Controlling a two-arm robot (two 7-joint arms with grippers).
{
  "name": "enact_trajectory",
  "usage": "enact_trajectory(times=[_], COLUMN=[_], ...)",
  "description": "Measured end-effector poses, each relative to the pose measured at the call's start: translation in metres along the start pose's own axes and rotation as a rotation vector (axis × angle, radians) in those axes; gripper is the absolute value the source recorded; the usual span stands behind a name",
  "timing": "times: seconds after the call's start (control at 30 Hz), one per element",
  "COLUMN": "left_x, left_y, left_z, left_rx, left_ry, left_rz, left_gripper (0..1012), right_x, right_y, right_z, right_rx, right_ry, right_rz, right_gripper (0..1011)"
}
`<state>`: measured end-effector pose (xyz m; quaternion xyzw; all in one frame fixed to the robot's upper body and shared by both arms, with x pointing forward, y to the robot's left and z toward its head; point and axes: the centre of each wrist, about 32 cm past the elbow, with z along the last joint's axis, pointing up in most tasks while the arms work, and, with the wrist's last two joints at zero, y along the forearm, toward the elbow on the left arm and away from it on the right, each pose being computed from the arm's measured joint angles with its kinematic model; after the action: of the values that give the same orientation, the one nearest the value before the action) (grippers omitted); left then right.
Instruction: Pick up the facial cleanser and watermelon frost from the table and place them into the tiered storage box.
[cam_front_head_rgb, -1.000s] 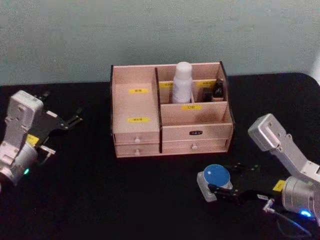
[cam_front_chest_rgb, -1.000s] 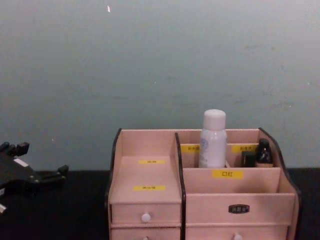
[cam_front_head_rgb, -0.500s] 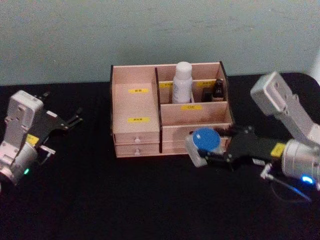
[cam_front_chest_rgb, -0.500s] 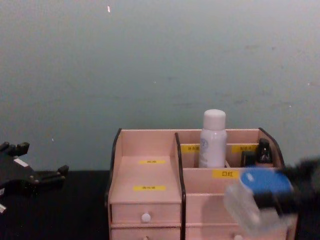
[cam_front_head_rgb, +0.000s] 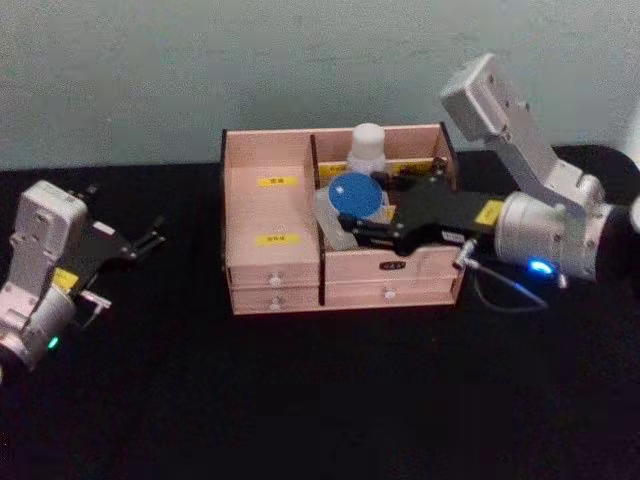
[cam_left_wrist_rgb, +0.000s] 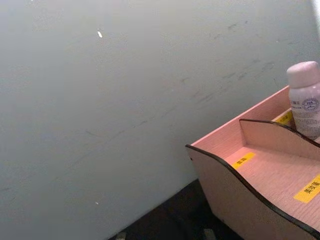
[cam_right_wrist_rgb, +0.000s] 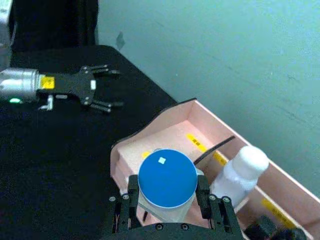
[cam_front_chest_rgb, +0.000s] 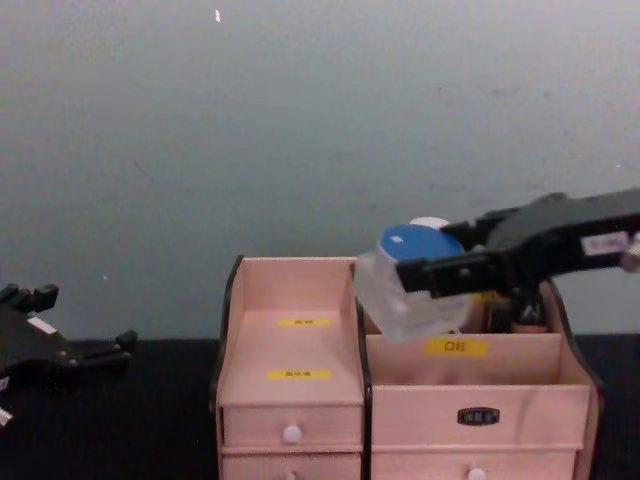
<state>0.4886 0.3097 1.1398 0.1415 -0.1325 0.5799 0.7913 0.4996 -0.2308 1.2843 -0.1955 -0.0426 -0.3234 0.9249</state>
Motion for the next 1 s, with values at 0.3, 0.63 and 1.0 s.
enact_trajectory(times=[0.3, 0.63, 1.0], left_x=[0.0, 0.0, 0.0], left_y=[0.0, 0.0, 0.0], left_z=[0.0, 0.0, 0.0], left_rx=[0.0, 0.0, 0.0], left_ry=[0.0, 0.0, 0.0], left_rz=[0.0, 0.0, 0.0], left_gripper=[1001, 1001, 1001], right_x=[0.021, 0.038, 0.043], right_y=[0.034, 0.067, 0.095], right_z=[0.008, 0.022, 0.026], right_rx=[0.025, 0.03, -0.008], right_ry=[0.018, 0.018, 0.025], right_rz=[0.015, 0.049, 0.078], right_gripper=[701, 701, 701])
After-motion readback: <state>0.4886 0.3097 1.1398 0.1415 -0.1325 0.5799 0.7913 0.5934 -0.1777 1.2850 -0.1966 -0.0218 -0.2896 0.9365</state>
